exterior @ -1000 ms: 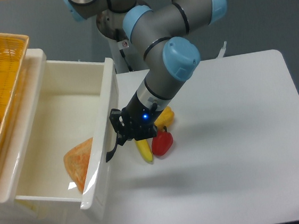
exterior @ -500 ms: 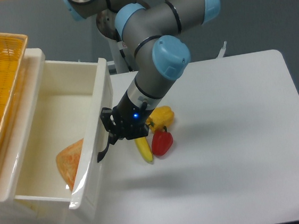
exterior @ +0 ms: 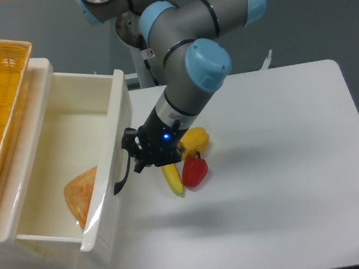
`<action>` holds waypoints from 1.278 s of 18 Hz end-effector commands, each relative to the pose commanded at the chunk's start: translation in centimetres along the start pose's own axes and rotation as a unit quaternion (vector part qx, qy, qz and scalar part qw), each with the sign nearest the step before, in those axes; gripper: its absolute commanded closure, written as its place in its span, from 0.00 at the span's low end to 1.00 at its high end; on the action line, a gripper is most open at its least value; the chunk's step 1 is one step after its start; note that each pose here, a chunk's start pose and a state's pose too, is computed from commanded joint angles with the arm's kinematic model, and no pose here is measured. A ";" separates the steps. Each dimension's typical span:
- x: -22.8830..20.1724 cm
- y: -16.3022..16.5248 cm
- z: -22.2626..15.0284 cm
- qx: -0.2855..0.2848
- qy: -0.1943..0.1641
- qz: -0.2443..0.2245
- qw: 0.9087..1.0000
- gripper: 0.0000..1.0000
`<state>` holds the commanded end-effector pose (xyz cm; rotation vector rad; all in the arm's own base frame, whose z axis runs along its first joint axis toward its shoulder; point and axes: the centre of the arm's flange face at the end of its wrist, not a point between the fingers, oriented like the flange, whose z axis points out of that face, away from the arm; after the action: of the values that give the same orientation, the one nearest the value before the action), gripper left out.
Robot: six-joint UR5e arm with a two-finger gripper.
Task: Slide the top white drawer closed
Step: 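Push the drawer front toward the cabinet with the gripper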
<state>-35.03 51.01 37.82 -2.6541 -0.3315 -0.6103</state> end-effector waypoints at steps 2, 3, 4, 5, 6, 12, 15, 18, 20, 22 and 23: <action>-0.7 0.2 -0.2 0.002 0.000 -0.006 1.000 0.90; -0.8 0.2 0.0 0.000 0.000 -0.007 1.000 0.90; -0.9 0.3 0.3 -0.002 0.003 -0.008 1.000 0.90; -0.8 0.2 0.6 -0.004 0.004 -0.007 1.000 0.90; -1.0 0.2 1.3 -0.008 0.008 -0.008 1.000 0.90; 0.2 0.6 3.9 -0.028 0.026 -0.007 0.999 0.90; 0.8 0.6 4.2 -0.033 0.031 -0.006 0.999 0.90; 1.1 0.7 4.3 -0.035 0.037 -0.008 0.999 0.90; 1.5 0.6 4.3 -0.034 0.038 -0.006 0.999 0.90; 1.8 0.6 4.3 -0.036 0.038 -0.005 0.999 0.90; 2.1 0.6 4.5 -0.038 0.040 -0.003 0.999 0.90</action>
<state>-31.35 52.72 34.85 -2.6921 -0.2989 -0.7415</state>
